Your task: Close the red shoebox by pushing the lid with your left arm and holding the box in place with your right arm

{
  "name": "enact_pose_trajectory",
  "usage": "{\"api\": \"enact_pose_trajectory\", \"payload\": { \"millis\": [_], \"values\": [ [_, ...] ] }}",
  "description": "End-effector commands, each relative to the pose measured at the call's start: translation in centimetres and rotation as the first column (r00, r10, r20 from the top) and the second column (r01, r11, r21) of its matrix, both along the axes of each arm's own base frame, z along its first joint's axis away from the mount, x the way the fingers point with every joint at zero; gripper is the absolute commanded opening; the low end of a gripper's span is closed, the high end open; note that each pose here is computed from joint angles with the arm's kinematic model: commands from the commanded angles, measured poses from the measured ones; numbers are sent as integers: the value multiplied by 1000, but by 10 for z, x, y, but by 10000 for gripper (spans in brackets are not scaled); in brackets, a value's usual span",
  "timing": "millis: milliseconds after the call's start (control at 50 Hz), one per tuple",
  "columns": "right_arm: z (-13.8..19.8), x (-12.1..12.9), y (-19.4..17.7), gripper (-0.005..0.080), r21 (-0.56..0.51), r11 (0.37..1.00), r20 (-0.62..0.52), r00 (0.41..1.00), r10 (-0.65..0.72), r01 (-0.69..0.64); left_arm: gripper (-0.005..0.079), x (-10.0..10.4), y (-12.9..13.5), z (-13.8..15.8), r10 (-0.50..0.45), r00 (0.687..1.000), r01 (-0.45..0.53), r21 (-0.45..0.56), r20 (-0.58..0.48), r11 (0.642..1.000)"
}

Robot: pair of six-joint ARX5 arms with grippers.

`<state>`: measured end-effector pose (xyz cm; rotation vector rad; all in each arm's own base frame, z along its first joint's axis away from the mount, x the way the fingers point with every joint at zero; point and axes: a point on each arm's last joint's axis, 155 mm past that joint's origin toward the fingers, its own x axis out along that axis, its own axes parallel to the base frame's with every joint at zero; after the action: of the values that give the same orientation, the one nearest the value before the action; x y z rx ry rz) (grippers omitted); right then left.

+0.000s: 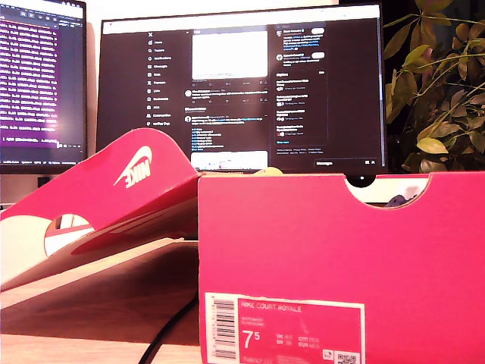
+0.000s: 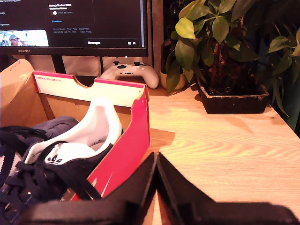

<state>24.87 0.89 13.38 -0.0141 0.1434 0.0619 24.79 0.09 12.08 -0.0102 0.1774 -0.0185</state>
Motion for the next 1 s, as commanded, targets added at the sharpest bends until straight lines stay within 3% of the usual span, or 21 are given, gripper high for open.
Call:
{"api": "enact_pose_trajectory", "payload": {
  "millis": [0,380,440,460,520,540,620,840,980],
  "values": [
    [-7,1,0,-12,4,1000,-7,1000,-2,2,-19,0,-2,-17,-12,999,11,-8,-37,1000],
    [-6,1,0,-12,7,1000,-7,1000,-1,1,-19,0,-5,-17,-23,999,23,-15,-37,1000],
    [-6,1,1,-12,28,1000,-8,1000,0,0,-19,-1,-9,-17,-42,998,40,-48,-36,998],
    [-6,1,2,-12,75,997,-11,1000,-1,2,-19,-1,-10,-17,-36,999,30,-131,-39,991],
    [-6,0,7,-12,184,983,-19,1000,15,-11,-19,-1,-17,-15,-67,997,61,-161,-33,985],
    [-6,0,9,-12,221,975,-22,1000,20,-15,-19,-1,-20,-14,-65,997,54,-255,-35,965],
    [-2,0,14,-12,301,953,-14,999,40,-34,-19,-1,-30,-7,-103,995,92,-359,-11,929],
    [11,-5,27,-12,466,882,-21,996,90,-70,-19,-7,-52,23,-200,978,201,-489,53,849],
    [31,-11,29,-12,480,874,-15,995,97,-78,-19,-13,-60,51,-235,967,253,-526,103,812]
  ]
}}
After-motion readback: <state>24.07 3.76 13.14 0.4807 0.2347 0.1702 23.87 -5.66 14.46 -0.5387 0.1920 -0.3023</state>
